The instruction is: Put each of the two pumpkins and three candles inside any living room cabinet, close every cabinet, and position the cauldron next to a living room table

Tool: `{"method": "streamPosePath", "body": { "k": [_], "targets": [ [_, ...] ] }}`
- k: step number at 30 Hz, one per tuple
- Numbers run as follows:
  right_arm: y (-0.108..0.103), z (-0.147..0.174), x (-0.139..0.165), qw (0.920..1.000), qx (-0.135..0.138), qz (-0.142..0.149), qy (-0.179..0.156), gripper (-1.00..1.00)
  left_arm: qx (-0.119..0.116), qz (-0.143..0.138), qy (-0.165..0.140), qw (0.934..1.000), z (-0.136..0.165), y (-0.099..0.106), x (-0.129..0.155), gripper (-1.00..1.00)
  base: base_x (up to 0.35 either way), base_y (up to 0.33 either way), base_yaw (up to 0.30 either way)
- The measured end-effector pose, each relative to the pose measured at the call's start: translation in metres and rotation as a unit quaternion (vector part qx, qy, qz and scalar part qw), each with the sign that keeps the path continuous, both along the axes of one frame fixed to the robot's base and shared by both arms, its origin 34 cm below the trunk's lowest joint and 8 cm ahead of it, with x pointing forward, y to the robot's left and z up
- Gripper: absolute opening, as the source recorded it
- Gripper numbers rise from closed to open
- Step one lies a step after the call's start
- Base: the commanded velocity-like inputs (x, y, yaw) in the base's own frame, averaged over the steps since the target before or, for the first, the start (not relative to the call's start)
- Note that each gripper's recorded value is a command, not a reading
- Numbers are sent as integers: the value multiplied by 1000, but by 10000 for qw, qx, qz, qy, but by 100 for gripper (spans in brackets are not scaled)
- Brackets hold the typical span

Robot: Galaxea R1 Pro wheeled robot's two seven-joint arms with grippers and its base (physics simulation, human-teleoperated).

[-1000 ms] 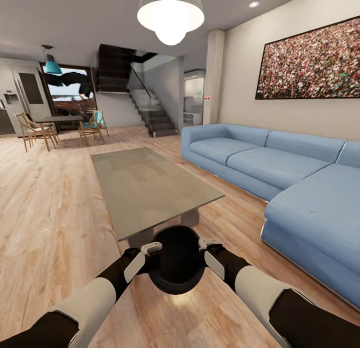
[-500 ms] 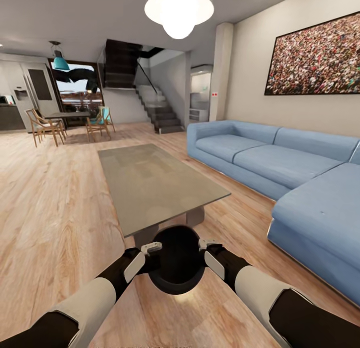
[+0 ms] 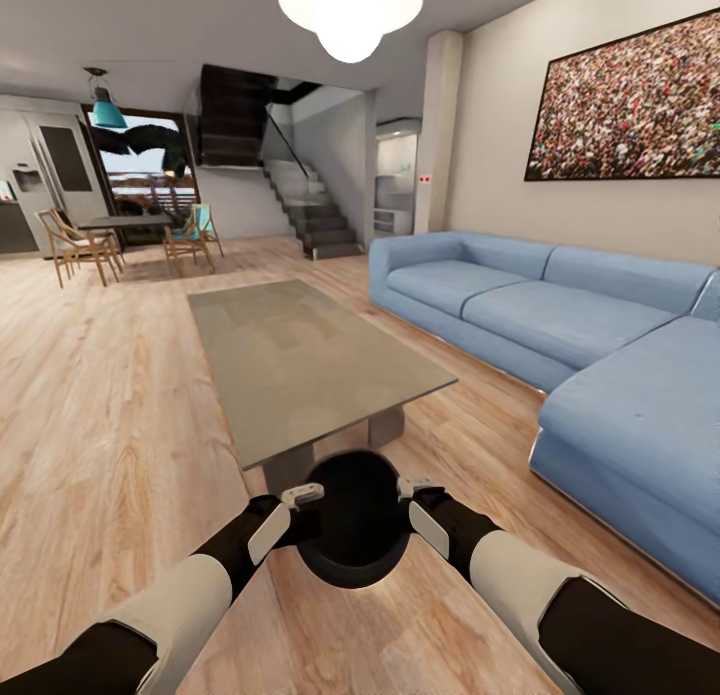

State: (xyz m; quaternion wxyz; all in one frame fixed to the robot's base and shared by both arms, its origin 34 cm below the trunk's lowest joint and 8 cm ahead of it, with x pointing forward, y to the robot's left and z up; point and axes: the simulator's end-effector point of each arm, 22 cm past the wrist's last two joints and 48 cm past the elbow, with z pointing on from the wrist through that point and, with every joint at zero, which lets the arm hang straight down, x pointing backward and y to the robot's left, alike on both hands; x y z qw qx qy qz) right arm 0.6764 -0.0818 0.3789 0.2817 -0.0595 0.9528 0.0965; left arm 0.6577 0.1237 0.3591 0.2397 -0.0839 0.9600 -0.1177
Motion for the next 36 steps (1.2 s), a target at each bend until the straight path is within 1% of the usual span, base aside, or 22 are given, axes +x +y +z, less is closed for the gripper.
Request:
{"method": "streamPosePath", "body": {
  "k": [36],
  "targets": [
    [0, -34, -8, 9996, 0, -3, 288, -100, 1, -1, 288, 9996, -32, 0, -9, -100, 0, 0, -1]
  ]
}}
